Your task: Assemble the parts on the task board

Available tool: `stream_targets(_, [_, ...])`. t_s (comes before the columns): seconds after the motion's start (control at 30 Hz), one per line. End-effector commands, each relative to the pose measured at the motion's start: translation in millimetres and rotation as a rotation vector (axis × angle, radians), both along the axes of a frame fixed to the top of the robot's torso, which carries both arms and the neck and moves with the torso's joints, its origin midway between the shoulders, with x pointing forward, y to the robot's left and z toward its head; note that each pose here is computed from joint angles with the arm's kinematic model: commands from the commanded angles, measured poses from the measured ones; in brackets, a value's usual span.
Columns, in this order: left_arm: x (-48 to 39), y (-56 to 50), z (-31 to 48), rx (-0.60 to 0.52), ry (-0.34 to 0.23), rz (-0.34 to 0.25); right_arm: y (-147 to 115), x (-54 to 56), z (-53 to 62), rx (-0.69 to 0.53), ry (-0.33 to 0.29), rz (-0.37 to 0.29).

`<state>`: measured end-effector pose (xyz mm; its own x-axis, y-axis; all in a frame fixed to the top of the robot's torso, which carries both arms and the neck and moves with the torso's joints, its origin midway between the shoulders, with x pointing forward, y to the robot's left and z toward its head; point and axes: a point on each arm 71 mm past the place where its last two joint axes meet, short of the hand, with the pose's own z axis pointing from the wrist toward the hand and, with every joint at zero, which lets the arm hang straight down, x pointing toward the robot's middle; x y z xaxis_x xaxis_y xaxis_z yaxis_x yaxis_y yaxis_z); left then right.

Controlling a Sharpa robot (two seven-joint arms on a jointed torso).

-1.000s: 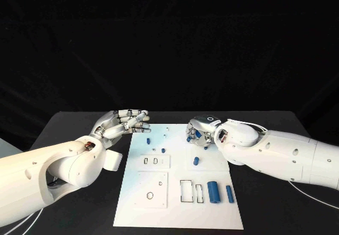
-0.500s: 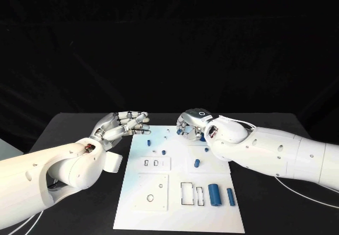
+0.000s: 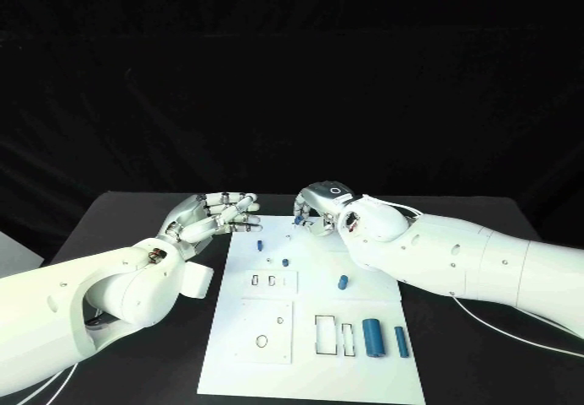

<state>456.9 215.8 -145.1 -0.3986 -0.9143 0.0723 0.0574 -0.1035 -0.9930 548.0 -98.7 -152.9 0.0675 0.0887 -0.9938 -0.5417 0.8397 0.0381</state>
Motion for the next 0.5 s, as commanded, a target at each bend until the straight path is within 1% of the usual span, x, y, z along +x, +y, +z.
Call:
stream_targets(0.03, [0.1,-2.3,2.8,-0.014,-0.012,-0.008,1.5,2.6,0.2,-0.014,-0.022,0.008])
stream_targets(0.17, [0.2,-3.0,3.0,-0.014,-0.011,-0.010,2.7,4.8,-0.5,-0.016,-0.024,0.006])
stream_targets(0.5, [0.5,-3.1,3.6,-0.013,-0.010,-0.010,4.5,6.2,-3.0,-0.023,-0.017,0.004])
